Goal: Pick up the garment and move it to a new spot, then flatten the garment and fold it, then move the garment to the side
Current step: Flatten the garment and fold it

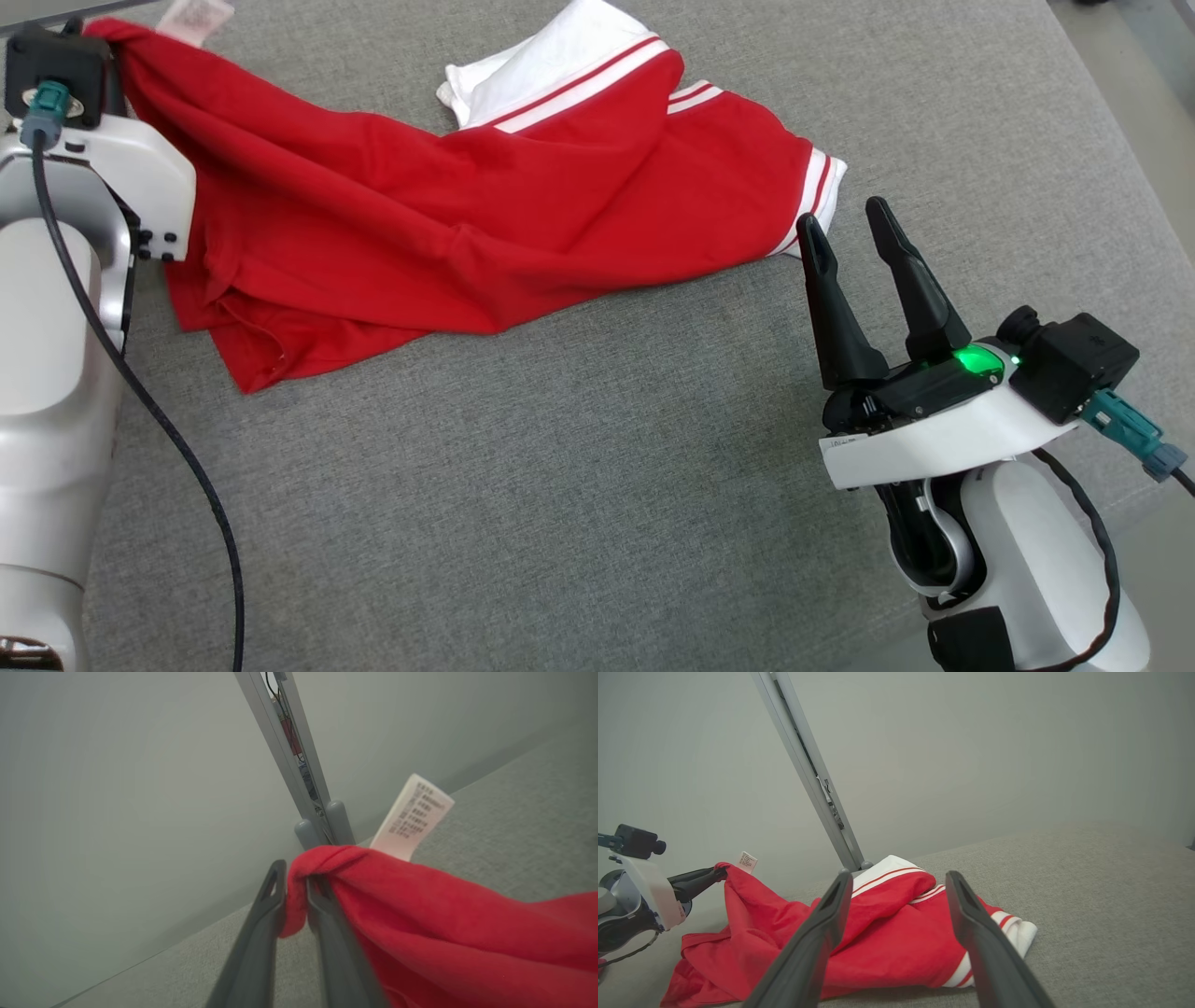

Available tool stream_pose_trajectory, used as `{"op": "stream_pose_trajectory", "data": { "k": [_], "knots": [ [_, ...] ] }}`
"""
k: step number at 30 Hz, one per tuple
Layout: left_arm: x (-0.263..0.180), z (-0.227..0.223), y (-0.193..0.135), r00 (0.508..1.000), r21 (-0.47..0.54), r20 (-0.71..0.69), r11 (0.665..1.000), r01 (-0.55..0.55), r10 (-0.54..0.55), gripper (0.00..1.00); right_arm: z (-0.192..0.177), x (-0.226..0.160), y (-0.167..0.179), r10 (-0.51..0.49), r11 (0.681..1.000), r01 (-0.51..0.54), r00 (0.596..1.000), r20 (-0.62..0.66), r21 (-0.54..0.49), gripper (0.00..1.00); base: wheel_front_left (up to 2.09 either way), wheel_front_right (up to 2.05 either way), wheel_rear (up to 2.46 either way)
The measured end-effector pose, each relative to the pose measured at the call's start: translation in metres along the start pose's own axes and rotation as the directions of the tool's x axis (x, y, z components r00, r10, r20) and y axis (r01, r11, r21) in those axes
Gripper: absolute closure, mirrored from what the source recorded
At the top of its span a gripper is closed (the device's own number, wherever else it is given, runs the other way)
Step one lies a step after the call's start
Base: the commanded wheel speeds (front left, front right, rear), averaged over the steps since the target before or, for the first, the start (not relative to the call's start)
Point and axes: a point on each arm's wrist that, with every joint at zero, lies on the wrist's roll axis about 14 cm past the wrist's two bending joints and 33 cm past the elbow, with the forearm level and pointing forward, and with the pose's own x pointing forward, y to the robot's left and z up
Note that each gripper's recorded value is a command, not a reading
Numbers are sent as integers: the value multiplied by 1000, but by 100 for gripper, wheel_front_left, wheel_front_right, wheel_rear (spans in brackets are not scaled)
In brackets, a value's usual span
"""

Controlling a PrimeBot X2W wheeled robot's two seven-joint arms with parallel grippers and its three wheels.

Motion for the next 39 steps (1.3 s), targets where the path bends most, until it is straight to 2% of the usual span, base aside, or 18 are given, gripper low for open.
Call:
{"op": "stream_pose_trajectory", "data": {
  "k": [4, 11, 17, 19, 20, 23, 28, 33, 39],
  "knots": [
    [-3, -20, -3, 998, 3, -65, 1000, 9, -9, 0, 0, 2, 2, 7, 1000, -7, 1000, 1, 3, 0, 0, 0, 0],
    [-20, 18, 22, 991, -69, 97, 994, -86, 92, 0, 13, 4, 10, 29, 999, -28, 999, 37, -22, 0, 0, 0, 0],
    [-47, 39, 32, 977, -131, 163, 985, -116, 137, 0, 21, 0, 19, 62, 997, -60, 997, 47, -57, 0, 0, 0, 0],
    [-70, 50, 38, 966, -176, 200, 976, -129, 164, 0, 24, -5, 21, 79, 994, -75, 996, 45, -84, 9, 0, 0, 0],
    [-79, 55, 40, 959, -189, 221, 973, -133, 175, 0, 28, -6, 21, 84, 993, -79, 995, 52, -90, 9, 0, 0, 0],
    [-110, 68, 45, 937, -239, 280, 960, -142, 209, 0, 37, -6, 25, 95, 991, -87, 993, 76, -97, 0, 0, 0, 0],
    [-169, 65, 51, 906, -308, 320, 935, -177, 277, 0, 41, -11, 37, 124, 990, -116, 988, 91, -85, 0, 0, 0, 0],
    [-221, 52, 51, 885, -393, 300, 892, -224, 355, 0, 42, -18, 52, 172, 980, -161, 981, 86, -117, 0, 0, 0, 0],
    [-264, 19, 33, 901, -436, 219, 864, -252, 374, 0, 45, -31, 61, 188, 974, -174, 978, 91, -143, 0, 0, 0, 0]
  ]
}}
